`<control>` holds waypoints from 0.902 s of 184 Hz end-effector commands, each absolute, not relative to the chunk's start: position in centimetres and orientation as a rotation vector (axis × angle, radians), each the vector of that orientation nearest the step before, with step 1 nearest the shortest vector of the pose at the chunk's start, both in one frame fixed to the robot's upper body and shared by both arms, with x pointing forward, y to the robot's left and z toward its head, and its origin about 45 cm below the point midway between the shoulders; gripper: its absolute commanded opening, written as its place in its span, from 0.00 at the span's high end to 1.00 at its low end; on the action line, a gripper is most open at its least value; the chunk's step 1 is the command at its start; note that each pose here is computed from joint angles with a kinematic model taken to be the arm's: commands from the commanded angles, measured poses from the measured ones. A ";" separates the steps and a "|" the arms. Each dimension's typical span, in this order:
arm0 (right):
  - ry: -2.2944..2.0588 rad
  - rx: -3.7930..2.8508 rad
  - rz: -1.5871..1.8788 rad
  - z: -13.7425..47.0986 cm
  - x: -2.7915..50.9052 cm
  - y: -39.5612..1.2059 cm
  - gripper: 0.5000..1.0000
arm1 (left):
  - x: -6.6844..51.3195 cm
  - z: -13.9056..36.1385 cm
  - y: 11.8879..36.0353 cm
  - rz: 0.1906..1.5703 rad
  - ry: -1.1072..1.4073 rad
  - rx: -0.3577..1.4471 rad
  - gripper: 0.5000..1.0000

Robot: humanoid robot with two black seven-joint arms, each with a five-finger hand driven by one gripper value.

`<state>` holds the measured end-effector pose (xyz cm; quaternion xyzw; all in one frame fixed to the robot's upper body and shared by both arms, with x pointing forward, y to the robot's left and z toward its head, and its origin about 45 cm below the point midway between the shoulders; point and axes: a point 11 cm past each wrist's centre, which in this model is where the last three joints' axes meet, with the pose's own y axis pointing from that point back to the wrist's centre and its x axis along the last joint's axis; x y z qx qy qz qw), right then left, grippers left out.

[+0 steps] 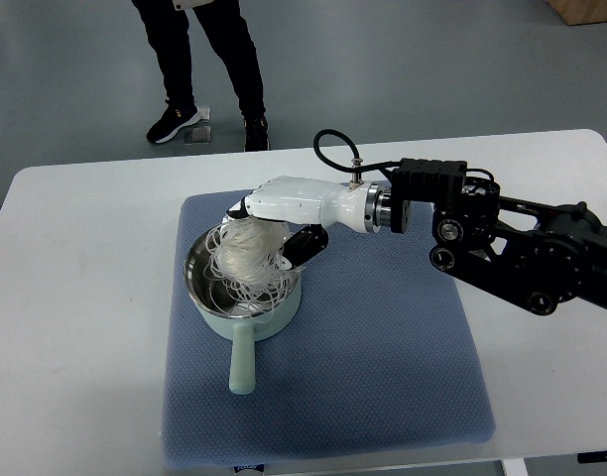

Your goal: Put vermicelli into pot with right hand

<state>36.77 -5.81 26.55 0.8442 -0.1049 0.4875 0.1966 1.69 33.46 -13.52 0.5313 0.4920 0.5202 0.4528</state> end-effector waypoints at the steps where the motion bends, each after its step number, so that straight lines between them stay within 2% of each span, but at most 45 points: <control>1: -0.301 2.339 1.369 26.5 36.9 -5.7 0.48 | 1.7 -13.5 33.5 1.285 1.214 1.312 0.00; 26: -0.298 2.314 1.380 26.4 37.0 -5.8 0.37 | 1.8 -13.5 33.5 1.285 1.213 1.311 0.00; 52: -0.314 2.304 1.374 26.3 37.4 -6.2 0.34 | 1.9 -13.5 33.5 1.288 1.212 1.310 0.00; 121: -0.570 2.287 1.327 28.9 41.1 -10.1 0.34 | 1.8 -13.5 33.4 1.284 1.213 1.310 0.00; 166: -1.018 2.352 0.953 28.2 44.6 -16.7 0.34 | 1.8 -13.5 33.4 1.285 1.214 1.308 0.00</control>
